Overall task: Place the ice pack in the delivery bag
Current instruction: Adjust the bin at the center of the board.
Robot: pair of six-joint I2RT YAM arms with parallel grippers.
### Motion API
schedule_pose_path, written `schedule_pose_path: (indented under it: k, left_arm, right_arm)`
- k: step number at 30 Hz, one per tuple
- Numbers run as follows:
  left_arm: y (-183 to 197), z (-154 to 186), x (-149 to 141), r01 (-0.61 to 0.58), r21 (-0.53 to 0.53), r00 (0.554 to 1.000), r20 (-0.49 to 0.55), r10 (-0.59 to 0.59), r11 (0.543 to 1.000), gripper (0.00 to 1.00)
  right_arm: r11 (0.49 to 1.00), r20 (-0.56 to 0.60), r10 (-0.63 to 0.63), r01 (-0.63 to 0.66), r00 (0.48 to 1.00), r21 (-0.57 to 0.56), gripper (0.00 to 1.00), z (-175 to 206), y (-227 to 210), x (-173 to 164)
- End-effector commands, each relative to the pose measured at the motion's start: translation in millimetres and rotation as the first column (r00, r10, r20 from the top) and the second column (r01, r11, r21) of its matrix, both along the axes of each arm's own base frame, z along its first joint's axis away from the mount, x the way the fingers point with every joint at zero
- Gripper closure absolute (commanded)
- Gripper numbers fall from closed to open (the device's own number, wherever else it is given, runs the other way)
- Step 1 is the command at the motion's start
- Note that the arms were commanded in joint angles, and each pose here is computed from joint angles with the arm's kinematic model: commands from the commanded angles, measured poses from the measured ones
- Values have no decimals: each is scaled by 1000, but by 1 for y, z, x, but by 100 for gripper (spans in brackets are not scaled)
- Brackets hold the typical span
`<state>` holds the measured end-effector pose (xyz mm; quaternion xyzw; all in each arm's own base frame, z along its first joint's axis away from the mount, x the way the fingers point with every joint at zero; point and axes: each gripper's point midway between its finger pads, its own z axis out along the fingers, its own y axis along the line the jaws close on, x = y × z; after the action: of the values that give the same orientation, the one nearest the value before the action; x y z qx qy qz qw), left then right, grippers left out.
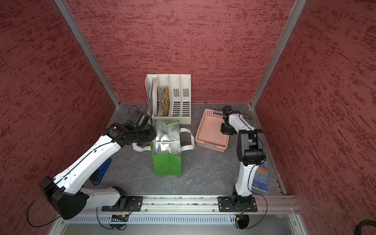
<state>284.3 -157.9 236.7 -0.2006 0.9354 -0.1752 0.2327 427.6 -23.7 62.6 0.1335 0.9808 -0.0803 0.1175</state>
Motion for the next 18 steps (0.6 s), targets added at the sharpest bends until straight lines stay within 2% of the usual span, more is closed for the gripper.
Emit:
schedule_pose_path:
  k: [1, 6, 9, 10, 13, 15, 16, 17, 18]
  left_arm:
    - [0, 13, 7, 6, -7, 999, 32, -6, 1000, 94]
    - [-3, 21, 11, 18, -19, 999, 28, -18, 1000, 94]
    - [-1, 24, 13, 30, -4, 999, 29, -30, 1000, 94]
    - [0, 24, 14, 30, 0, 999, 27, -30, 1000, 94]
    - [6, 22, 16, 22, -5, 999, 25, -22, 1000, 92]
    - [8, 20, 20, 23, -30, 999, 29, -22, 999, 89]
    - [7, 19, 22, 32, -49, 999, 33, -30, 998, 83]
    - [7, 19, 23, 43, -66, 998, 39, -40, 997, 70]
    - [6, 20, 24, 53, -83, 998, 47, -49, 995, 50]
  right_arm:
    - [998, 32, -6, 8, 999, -62, 81, -2, -24, 23]
    - [999, 62, 23, -20, 998, -46, 79, -7, -38, 49]
    - [999, 78, 35, -33, 996, -19, 72, -3, -35, 53]
    - [999, 87, 38, -39, 995, 7, 65, 0, -31, 52]
    - [997, 139, 38, -47, 990, 67, 32, 24, -20, 51]
    - [992, 193, 44, -67, 980, 111, 20, 52, -10, 49]
    - [988, 214, 46, -77, 976, 137, 17, 64, -5, 47]
    - [984, 240, 47, -87, 970, 158, 16, 79, 1, 44]
    - [979, 264, 49, -99, 963, 181, 14, 95, 8, 39]
